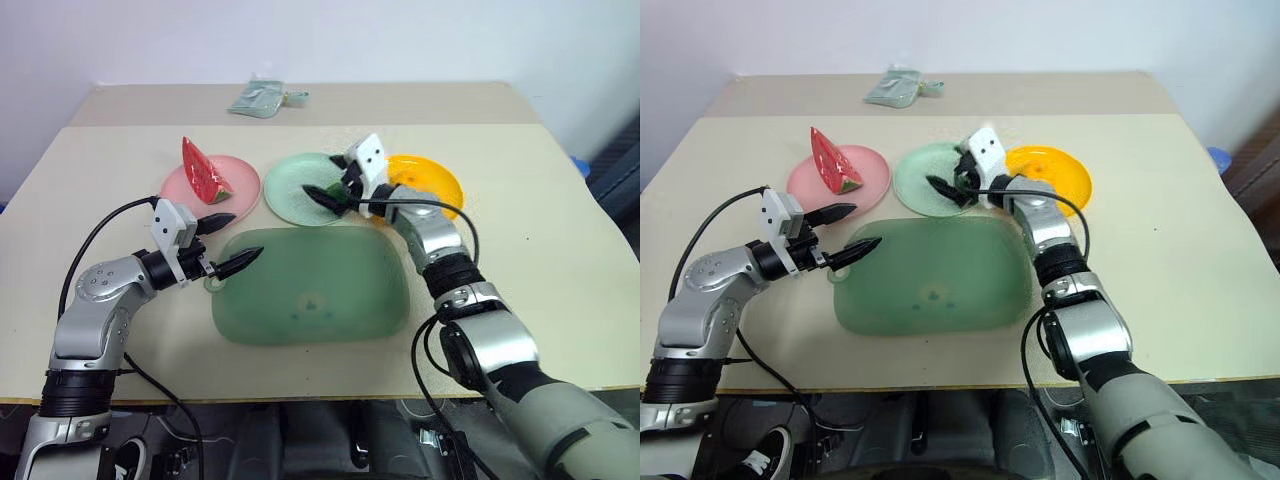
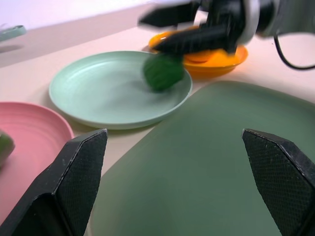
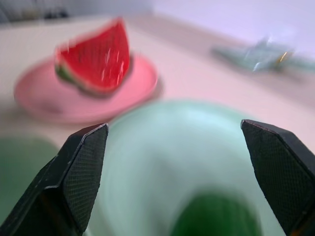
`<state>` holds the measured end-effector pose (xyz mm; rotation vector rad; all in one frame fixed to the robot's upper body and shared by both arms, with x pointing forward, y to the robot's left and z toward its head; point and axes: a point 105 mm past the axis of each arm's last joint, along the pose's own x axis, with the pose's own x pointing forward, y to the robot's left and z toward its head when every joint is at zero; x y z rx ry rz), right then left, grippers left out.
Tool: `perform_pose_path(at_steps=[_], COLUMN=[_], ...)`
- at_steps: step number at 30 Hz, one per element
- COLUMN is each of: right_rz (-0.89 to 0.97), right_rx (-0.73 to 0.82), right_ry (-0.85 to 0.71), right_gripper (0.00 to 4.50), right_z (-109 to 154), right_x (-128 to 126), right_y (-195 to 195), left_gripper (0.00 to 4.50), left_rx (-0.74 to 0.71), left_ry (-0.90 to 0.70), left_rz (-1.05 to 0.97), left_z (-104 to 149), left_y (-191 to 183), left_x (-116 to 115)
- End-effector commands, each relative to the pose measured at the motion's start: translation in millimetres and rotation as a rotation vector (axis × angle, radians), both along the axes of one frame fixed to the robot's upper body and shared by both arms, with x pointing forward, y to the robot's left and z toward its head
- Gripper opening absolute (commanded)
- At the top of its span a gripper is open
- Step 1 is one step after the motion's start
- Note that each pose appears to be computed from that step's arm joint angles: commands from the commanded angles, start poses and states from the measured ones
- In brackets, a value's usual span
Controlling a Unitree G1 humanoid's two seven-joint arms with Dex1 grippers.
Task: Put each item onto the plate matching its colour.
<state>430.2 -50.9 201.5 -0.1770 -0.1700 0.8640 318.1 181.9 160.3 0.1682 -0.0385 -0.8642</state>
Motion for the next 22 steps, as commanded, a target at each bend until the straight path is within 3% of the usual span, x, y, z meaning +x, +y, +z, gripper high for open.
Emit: perform_pose_path(at_steps=[1,6,9,14,22], right_rz=[0.111,0.359,0.473,0.524,0.446], right_rx=[0.107,0.019,-0.031,-0.21,-0.244], right_ry=[-0.125,-0.138,-0.055,0.007,0.041], right_gripper=[4.43,4.43,4.43,4.43,4.43], right_z=[33.4,19.7,8.7,-19.6,-28.8], right_x=[-22.2,-71.8,-99.8,-145.2,-152.7], right_y=[-17.1,-33.6,-47.6,-81.5,-97.3], left_gripper=[4.5,4.5,4.5,4.5,4.5], left_rx=[0.003,0.017,0.012,0.007,0.055], left_ry=[-0.074,-0.109,-0.123,-0.115,-0.037], left_rz=[-0.054,-0.158,-0.191,-0.283,-0.33], left_z=[17.3,20.7,24.0,23.1,4.8], left_y=[-1.0,3.5,9.5,13.4,9.9], left_x=[-6.6,-19.7,-23.5,-34.2,-33.5])
